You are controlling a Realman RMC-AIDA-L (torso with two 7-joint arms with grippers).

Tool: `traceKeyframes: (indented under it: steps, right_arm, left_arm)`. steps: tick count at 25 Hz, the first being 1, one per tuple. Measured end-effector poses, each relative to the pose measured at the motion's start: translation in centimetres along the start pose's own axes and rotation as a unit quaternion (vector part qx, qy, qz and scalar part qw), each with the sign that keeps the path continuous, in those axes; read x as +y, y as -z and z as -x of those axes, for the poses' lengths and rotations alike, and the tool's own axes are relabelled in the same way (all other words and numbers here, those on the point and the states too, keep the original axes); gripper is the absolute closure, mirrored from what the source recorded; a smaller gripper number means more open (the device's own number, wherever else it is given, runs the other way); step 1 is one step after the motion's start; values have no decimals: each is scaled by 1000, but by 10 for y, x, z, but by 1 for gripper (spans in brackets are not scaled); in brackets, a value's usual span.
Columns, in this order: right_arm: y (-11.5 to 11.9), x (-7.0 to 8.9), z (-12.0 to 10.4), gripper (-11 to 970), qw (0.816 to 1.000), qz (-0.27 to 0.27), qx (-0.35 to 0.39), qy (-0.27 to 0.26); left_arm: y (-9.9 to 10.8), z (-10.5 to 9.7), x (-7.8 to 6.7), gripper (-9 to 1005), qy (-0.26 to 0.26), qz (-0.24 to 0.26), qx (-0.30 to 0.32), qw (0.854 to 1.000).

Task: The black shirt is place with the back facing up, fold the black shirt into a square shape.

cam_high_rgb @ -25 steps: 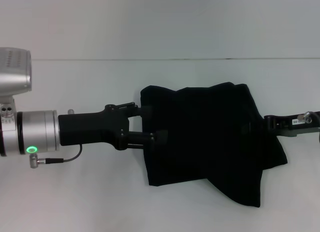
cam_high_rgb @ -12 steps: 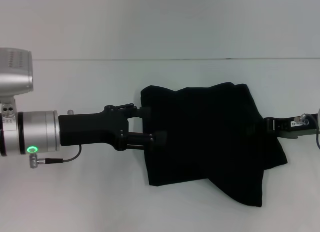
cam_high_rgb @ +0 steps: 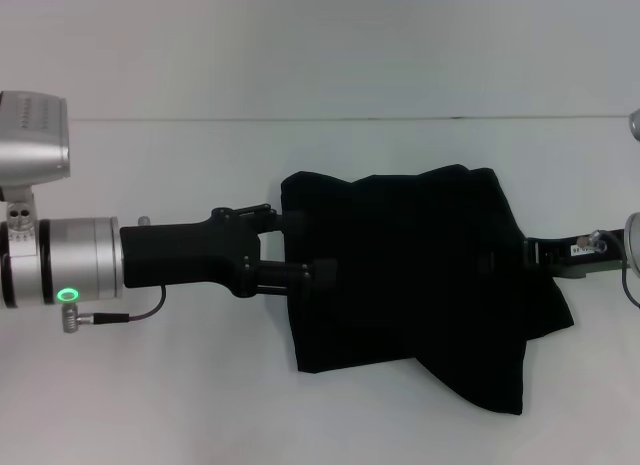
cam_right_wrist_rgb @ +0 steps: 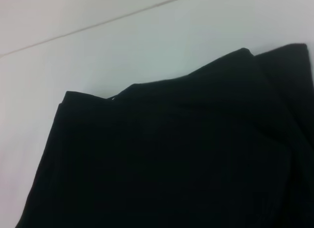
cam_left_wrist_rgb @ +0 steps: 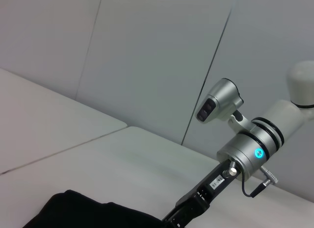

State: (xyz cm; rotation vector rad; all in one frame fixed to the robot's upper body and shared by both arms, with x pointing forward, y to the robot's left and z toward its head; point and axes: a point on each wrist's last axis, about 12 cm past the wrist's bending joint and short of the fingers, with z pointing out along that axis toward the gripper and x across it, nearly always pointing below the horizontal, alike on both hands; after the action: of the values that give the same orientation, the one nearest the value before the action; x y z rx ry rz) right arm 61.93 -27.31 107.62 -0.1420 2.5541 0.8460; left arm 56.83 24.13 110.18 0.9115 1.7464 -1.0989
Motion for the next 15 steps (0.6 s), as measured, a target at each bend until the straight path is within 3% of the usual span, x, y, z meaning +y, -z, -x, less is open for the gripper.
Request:
traceKeyframes:
  steps: [1,9,14,15]
  right_arm:
    - [0,0,0,486,1000,0,-1,1]
    - [2,1,1,673,1000,11,-5,20]
    - [1,3,2,887,1000,13,-4,26]
    - [1,3,2,887,1000,13,-5,26]
  left_arm:
    - [0,0,0,47,0,0,0,1000]
    - [-1,1,1,47,3,5,1,1000]
    - [-1,0,2,47,8,7,3,1000]
    - [-1,0,2,47,8,7,3,1000]
